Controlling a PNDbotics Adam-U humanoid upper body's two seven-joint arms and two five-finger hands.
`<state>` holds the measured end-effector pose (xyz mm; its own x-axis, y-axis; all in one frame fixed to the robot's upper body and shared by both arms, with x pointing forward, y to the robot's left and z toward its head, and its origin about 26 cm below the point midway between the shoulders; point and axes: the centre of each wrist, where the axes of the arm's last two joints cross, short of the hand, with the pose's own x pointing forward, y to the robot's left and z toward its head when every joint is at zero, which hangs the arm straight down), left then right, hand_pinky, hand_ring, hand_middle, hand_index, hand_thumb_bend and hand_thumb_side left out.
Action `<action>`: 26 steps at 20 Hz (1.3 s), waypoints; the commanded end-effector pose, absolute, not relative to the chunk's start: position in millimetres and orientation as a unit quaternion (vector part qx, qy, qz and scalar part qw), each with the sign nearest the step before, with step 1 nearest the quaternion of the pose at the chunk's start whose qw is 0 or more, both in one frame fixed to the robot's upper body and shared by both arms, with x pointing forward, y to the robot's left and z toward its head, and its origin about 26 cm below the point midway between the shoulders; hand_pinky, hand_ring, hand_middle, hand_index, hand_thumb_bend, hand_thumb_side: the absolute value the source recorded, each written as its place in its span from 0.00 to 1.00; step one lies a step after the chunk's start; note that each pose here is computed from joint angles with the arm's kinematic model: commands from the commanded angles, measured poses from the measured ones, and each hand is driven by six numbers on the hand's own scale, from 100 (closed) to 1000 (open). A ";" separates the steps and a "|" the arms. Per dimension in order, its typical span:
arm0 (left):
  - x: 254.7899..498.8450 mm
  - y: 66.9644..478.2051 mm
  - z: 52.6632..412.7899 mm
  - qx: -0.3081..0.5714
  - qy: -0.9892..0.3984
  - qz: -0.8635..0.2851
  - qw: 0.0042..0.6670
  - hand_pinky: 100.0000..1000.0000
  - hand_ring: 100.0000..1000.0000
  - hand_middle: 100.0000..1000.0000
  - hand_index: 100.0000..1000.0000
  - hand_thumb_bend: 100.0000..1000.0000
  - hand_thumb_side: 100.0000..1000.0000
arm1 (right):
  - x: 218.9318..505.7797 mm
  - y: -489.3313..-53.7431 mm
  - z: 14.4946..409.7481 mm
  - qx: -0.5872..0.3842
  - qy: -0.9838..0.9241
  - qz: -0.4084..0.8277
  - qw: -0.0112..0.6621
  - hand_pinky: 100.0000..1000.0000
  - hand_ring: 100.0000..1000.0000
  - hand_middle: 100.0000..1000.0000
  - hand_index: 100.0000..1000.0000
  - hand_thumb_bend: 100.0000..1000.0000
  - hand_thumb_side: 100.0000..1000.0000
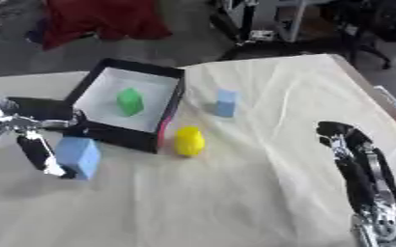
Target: Pick up objects on the table and place them in the box.
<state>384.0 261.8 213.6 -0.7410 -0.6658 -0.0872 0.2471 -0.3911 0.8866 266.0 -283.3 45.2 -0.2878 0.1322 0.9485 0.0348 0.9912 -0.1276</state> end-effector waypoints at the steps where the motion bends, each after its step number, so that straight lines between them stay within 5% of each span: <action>1: 374.7 268.2 271.8 0.285 -0.487 -0.784 0.260 0.56 0.45 0.41 0.53 0.40 0.29 | 267.0 -286.6 50.1 -0.056 -0.805 0.047 0.588 0.81 0.77 0.68 0.67 0.00 0.62; 5: 400.6 266.1 282.5 0.334 -0.495 -0.751 0.282 0.58 0.46 0.42 0.54 0.41 0.29 | 267.2 -285.4 49.5 -0.053 -0.805 0.049 0.589 0.81 0.77 0.68 0.67 0.00 0.62; 11: 466.2 253.7 222.5 0.369 -0.475 -0.714 0.358 0.60 0.50 0.46 0.59 0.48 0.31 | 267.9 -280.6 48.5 -0.040 -0.804 0.051 0.591 0.81 0.77 0.68 0.67 0.00 0.62; 16: 487.8 248.0 180.3 0.420 -0.477 -0.666 0.390 0.61 0.51 0.48 0.61 0.54 0.33 | 268.4 -276.5 47.2 -0.027 -0.803 0.056 0.593 0.81 0.77 0.68 0.67 0.00 0.63; 20: 492.7 248.4 150.3 0.448 -0.486 -0.620 0.423 0.69 0.60 0.59 0.74 0.72 0.42 | 268.5 -275.2 46.9 -0.022 -0.802 0.060 0.593 0.81 0.77 0.68 0.67 0.00 0.63; 22: 492.9 248.9 141.1 0.455 -0.485 -0.612 0.428 0.70 0.63 0.65 0.82 0.85 0.48 | 268.6 -275.1 47.0 -0.022 -0.803 0.060 0.593 0.81 0.77 0.68 0.67 0.00 0.63; 23: 492.9 249.2 138.5 0.456 -0.486 -0.610 0.429 0.72 0.67 0.71 0.87 1.00 0.54 | 268.6 -275.1 47.1 -0.022 -0.802 0.060 0.593 0.81 0.77 0.68 0.67 0.00 0.63; 26: 492.6 250.6 138.7 0.463 -0.495 -0.600 0.425 0.74 0.71 0.75 0.90 1.00 0.62 | 268.6 -275.4 47.0 -0.022 -0.802 0.060 0.593 0.81 0.77 0.68 0.67 0.00 0.63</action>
<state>488.9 248.2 122.7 -0.2220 -0.9665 -0.1291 0.1027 -0.1549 0.9826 266.3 -274.5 41.6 -0.2766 0.1089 0.9548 -0.0297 0.9921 -0.1217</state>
